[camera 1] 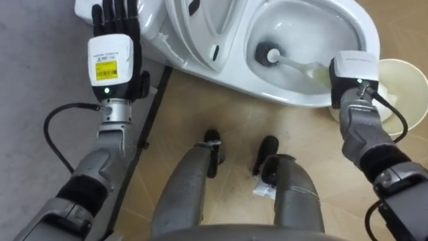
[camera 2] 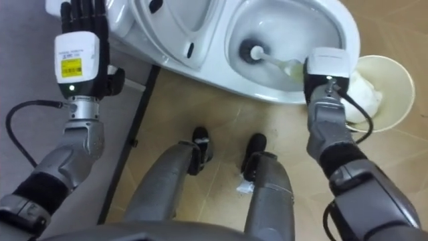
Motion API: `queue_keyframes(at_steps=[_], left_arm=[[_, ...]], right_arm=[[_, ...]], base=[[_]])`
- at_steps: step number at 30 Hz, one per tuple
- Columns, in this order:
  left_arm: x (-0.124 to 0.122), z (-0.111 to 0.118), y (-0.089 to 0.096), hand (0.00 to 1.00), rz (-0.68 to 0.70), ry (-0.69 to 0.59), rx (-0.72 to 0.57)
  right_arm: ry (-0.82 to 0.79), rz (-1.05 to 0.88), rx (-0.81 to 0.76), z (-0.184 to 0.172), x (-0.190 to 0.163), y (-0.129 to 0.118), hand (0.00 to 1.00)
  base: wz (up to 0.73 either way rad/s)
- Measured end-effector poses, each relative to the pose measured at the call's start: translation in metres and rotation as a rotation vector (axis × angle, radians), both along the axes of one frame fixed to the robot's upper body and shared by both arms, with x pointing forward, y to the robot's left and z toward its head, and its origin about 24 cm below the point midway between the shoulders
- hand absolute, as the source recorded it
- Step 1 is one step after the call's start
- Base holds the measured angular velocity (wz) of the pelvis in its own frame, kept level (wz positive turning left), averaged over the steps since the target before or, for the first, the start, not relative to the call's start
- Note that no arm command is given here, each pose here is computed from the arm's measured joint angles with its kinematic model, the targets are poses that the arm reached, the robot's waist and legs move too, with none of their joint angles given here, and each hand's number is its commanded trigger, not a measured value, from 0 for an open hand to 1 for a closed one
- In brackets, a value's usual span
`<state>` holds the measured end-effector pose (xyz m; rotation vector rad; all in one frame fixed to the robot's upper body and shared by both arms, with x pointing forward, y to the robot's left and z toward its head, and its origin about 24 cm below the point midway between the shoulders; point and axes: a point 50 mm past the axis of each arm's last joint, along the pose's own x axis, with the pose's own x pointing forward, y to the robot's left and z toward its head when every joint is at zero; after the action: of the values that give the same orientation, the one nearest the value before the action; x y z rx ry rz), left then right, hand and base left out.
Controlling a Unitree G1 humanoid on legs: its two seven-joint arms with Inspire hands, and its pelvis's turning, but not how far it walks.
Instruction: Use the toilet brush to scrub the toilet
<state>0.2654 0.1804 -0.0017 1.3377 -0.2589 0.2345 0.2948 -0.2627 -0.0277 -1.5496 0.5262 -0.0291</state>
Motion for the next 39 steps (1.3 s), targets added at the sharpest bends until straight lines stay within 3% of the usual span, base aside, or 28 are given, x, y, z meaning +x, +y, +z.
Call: queue_keyframes(at_steps=[6, 11, 18, 24, 39], left_arm=[[0.012, 0.011, -0.004, 0.00, -0.019, -0.033, -0.001], [0.017, 0.019, -0.005, 0.00, -0.028, -0.068, 0.011], [0.015, 0.017, -0.002, 0.00, -0.015, -0.070, 0.008], [0.013, 0.016, 0.001, 0.00, 0.003, -0.070, -0.020], [-0.006, -0.001, 0.004, 0.00, 0.030, -0.008, -0.045]], right_arm=[[-0.038, -0.147, 0.157, -0.002, -0.004, -0.018, 1.00], [-0.058, -0.117, 0.114, 0.006, 0.001, -0.021, 1.00], [-0.043, 0.137, -0.080, 0.016, 0.015, 0.018, 1.00], [-0.063, 0.242, -0.123, 0.021, -0.005, 0.048, 1.00], [0.000, 0.307, -0.146, 0.034, -0.019, 0.073, 1.00]], base=[[0.11], [0.04], [-0.18], [-0.16], [-0.06]])
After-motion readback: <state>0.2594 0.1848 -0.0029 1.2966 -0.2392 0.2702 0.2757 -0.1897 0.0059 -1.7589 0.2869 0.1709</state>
